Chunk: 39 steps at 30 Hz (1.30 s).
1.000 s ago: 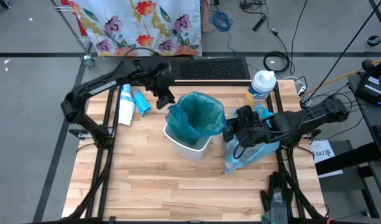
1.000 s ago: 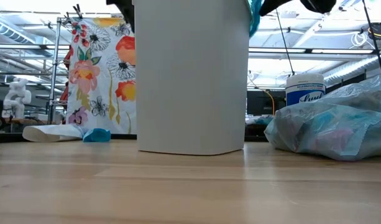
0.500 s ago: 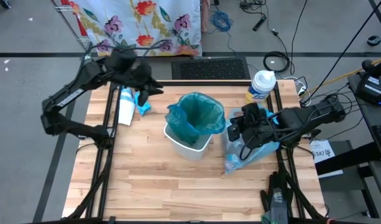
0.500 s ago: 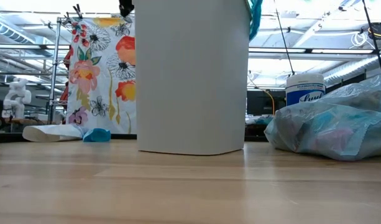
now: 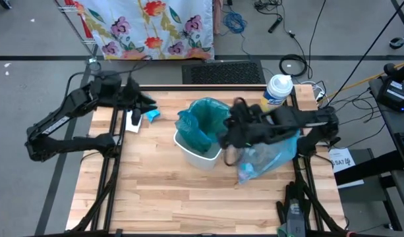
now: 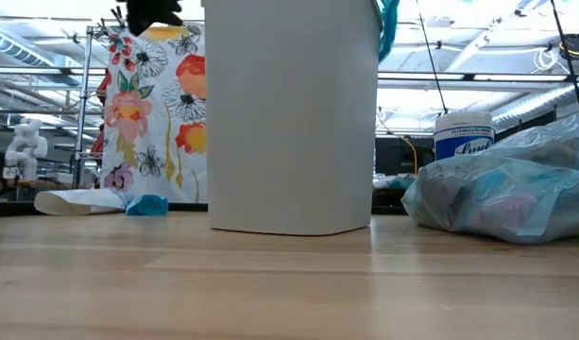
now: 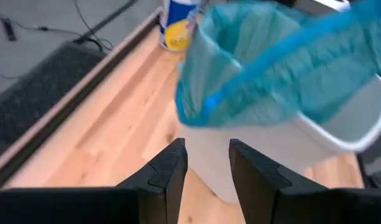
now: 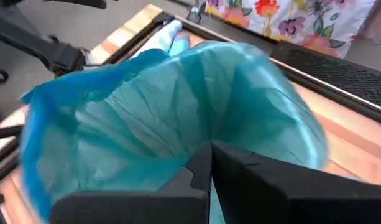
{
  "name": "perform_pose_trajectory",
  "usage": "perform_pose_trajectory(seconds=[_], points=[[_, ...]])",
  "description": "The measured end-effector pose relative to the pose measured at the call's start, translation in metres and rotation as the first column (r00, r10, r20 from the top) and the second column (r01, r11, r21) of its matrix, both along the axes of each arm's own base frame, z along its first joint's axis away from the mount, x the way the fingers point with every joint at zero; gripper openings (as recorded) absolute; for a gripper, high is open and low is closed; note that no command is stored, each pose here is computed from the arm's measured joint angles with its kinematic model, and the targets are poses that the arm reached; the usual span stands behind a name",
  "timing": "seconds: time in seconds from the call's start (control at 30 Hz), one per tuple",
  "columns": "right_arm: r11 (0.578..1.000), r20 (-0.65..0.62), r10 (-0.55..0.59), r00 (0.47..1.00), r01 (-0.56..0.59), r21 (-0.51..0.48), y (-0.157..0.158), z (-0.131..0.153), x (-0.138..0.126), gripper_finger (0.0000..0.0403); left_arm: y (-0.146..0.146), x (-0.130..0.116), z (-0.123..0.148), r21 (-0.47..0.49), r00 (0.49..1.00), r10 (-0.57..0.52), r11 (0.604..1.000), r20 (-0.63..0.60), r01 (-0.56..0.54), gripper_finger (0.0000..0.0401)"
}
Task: Place trash/remove bag and relplace
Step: Insert the blue trash bag into the white trash bin
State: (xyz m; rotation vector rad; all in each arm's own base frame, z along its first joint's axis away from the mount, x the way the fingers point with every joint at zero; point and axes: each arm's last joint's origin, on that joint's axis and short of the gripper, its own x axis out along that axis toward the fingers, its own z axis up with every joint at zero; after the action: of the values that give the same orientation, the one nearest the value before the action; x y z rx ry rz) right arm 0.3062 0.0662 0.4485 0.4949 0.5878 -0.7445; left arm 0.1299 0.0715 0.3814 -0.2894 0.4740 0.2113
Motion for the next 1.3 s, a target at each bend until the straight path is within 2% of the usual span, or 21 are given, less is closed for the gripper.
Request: perform_pose_trajectory(seconds=[0.13, 0.33, 0.47, 0.77, 0.9, 1.03, 1.3], points=[[0.997, -0.001, 0.072, 0.997, -0.072, 0.027, -0.014, -0.008, 0.033, 0.0000, -0.002, -0.002, -0.015, -0.038, 1.000, 0.003, 0.999, -0.023, -0.004, 0.0125], [0.974, 0.161, 0.216, 0.963, -0.225, 0.037, -0.009, -0.007, 0.067, 0.0000, -0.002, -0.001, -0.023, -0.053, 0.999, 0.003, 0.999, -0.045, -0.005, 0.0125], [0.967, 0.216, 0.236, 0.948, -0.250, 0.042, 0.004, -0.009, 0.076, 0.0000, -0.002, -0.001, -0.021, -0.050, 0.999, -0.018, 0.999, -0.027, 0.016, 0.0125], [0.955, 0.302, 0.248, 0.920, -0.284, 0.083, 0.036, -0.035, 0.111, 0.0000, -0.003, 0.001, -0.018, -0.060, 0.998, -0.062, 0.996, 0.022, 0.063, 0.0125], [0.948, 0.315, 0.265, 0.911, -0.306, 0.090, 0.050, -0.043, 0.118, 0.0000, -0.005, 0.002, -0.017, -0.085, 0.991, -0.125, 0.988, 0.052, 0.129, 0.0125], [0.943, 0.301, 0.264, 0.916, -0.311, 0.119, 0.061, -0.049, 0.116, 0.0000, -0.007, 0.004, -0.010, -0.087, 0.984, -0.136, 0.985, 0.116, 0.147, 0.0125], [0.938, 0.235, 0.279, 0.931, -0.317, 0.140, 0.074, -0.057, 0.110, 0.0000, -0.034, -0.005, 0.013, -0.058, 0.925, -0.223, 0.966, 0.309, 0.253, 0.0125]])
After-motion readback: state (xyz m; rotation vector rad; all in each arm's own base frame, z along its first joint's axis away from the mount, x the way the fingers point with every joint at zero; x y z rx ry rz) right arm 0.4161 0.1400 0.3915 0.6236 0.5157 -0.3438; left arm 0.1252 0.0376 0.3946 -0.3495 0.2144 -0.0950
